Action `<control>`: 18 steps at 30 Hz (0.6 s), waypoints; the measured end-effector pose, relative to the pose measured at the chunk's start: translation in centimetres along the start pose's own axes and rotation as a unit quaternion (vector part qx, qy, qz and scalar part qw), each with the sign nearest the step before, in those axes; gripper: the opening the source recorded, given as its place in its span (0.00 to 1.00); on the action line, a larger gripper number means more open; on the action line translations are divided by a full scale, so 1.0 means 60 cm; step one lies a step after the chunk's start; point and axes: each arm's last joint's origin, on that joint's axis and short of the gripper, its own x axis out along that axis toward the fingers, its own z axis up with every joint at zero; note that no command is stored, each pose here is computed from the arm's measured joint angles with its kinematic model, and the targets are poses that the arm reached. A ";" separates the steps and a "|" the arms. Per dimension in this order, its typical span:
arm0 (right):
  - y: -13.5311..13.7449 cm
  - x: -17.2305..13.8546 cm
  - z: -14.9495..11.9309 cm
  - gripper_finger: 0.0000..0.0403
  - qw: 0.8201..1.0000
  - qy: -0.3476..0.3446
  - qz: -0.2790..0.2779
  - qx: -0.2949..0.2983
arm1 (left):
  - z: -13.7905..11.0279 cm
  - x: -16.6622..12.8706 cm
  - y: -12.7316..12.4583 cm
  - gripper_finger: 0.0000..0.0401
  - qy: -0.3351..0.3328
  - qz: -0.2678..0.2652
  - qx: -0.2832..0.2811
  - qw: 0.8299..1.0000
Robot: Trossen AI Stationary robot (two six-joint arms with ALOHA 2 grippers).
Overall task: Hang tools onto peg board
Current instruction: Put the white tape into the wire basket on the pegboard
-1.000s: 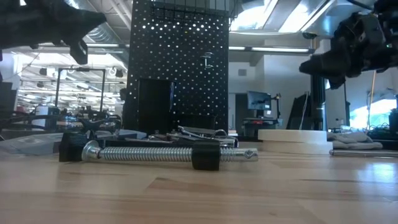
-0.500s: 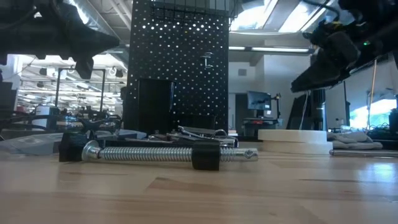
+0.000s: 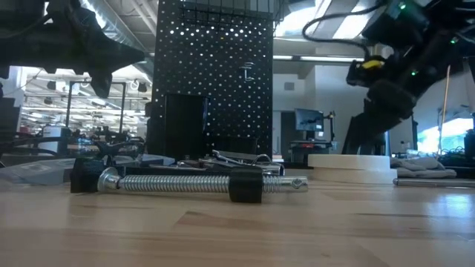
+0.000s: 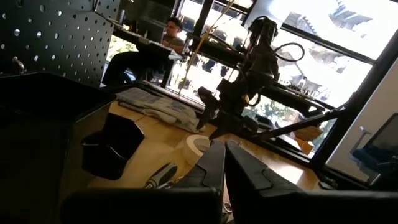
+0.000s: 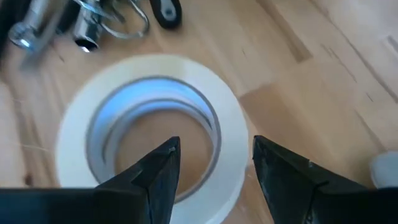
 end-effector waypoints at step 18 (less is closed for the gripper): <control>-0.032 0.032 0.010 0.50 0.997 0.051 -0.022 0.058 | -0.001 0.000 0.000 0.00 0.004 0.001 -0.005 1.000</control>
